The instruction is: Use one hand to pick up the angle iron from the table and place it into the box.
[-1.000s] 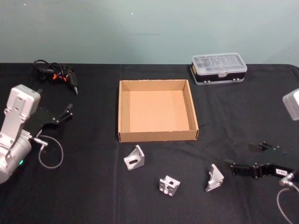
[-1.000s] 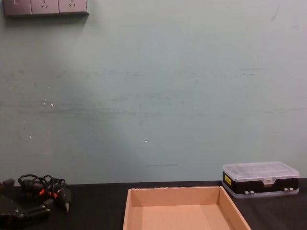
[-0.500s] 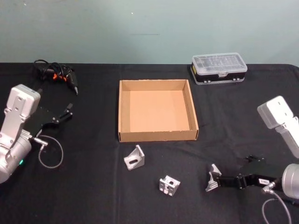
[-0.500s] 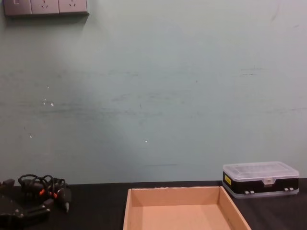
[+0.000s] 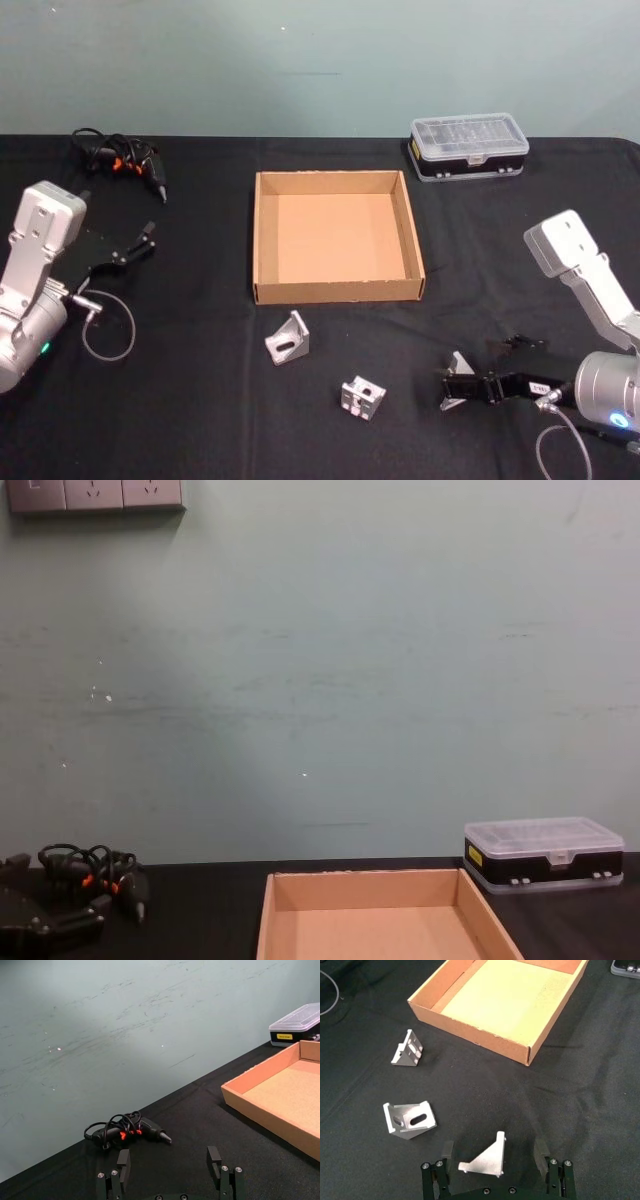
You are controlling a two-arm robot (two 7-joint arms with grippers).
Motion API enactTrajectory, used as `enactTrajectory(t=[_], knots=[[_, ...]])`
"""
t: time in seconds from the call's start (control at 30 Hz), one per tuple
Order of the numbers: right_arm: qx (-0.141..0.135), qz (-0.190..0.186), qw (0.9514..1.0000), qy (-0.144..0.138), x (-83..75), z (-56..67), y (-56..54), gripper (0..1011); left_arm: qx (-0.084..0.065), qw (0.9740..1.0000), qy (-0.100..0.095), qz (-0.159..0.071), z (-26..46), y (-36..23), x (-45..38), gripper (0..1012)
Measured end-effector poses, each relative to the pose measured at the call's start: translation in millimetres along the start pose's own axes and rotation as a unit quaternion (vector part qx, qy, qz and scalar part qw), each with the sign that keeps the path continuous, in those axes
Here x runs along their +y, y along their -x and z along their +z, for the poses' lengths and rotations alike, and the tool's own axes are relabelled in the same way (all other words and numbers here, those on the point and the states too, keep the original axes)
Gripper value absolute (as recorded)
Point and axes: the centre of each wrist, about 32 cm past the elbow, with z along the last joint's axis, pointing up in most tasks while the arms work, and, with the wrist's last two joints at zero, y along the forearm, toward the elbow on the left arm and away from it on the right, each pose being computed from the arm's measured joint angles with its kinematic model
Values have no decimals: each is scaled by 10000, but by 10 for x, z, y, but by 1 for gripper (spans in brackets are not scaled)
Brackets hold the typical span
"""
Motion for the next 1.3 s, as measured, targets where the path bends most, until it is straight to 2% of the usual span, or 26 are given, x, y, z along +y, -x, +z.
enactTrajectory(t=[0.3, 0.97, 1.13, 1.23, 1.27, 1.3], knots=[[103, -104, 9999, 55, 75, 14, 32, 1004, 0, 10000, 0, 0, 0, 0, 0, 1000], [227, -264, 9993, 125, 169, 15, 31, 1004, 0, 10000, 0, 0, 0, 0, 0, 1000], [256, -286, 9991, 161, 173, 16, 26, 929, 0, 10000, 0, 0, 0, 0, 0, 1000], [287, -304, 9990, 174, 169, 22, 18, 840, 0, 10000, 0, 0, 0, 0, 0, 1000], [292, -304, 9990, 176, 169, 21, 17, 840, 0, 10000, 0, 0, 0, 0, 0, 1000], [297, -306, 9989, 174, 168, 20, 16, 788, 0, 10000, 0, 0, 0, 0, 0, 1000]])
